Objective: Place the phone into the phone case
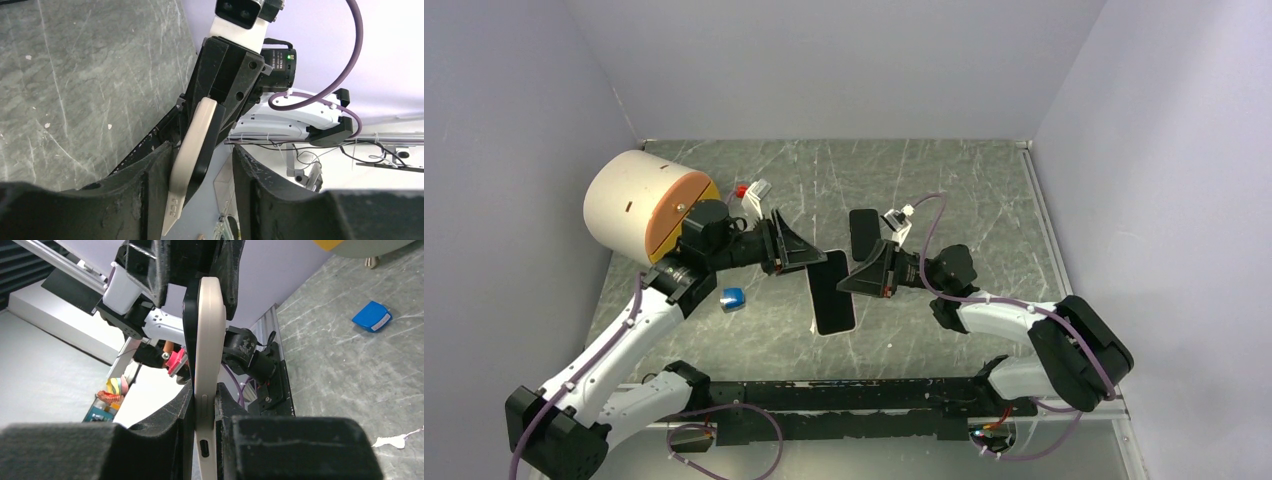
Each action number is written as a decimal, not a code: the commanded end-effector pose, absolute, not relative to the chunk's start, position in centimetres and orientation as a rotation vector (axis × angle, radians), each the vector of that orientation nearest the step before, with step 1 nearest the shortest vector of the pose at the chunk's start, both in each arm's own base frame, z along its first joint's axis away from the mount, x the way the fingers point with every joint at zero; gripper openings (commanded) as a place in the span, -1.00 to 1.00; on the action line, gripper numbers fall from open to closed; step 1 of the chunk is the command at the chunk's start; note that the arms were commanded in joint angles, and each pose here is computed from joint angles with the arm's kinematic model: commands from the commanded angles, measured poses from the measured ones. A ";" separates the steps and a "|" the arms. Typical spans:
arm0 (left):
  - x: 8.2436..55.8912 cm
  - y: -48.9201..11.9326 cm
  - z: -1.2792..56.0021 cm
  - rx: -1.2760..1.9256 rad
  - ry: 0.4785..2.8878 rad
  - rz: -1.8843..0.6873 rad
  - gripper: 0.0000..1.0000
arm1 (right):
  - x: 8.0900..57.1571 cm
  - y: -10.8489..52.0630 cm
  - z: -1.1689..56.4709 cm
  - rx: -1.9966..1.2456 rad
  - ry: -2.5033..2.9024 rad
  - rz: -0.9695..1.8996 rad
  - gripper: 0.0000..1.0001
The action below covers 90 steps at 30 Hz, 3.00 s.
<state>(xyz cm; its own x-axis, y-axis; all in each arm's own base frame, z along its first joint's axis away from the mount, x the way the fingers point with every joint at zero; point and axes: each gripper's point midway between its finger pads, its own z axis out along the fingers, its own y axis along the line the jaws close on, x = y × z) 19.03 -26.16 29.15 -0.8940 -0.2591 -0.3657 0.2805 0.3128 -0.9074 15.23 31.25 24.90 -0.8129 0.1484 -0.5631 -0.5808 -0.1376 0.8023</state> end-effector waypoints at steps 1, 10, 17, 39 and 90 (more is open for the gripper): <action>18.1 -26.7 32.2 0.100 2.031 -1.726 -0.06 | 15.1 31.2 26.8 -0.544 1.542 1.980 -1.00; 18.7 -26.0 30.8 0.060 2.084 -1.615 -0.94 | 15.2 31.1 26.2 -0.535 1.579 1.953 -1.00; 19.0 -25.2 29.6 0.080 2.152 -1.476 -0.76 | 15.8 31.1 26.6 -0.507 1.590 1.909 -1.00; 17.6 -26.7 27.9 0.147 2.138 -1.684 0.22 | 18.7 30.5 33.1 -0.309 1.419 1.852 -1.00; 17.3 -25.4 24.5 0.273 2.230 -1.488 -0.95 | 21.9 29.4 33.2 -0.189 1.621 1.591 -0.79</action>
<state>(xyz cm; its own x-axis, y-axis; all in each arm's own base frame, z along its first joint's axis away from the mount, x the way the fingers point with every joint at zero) 16.66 -26.06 25.96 -0.8656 -0.0570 -0.4974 0.4584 0.3094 -0.8332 21.56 29.91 28.22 -0.7354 0.3621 -0.5728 -0.5309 0.2173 0.8191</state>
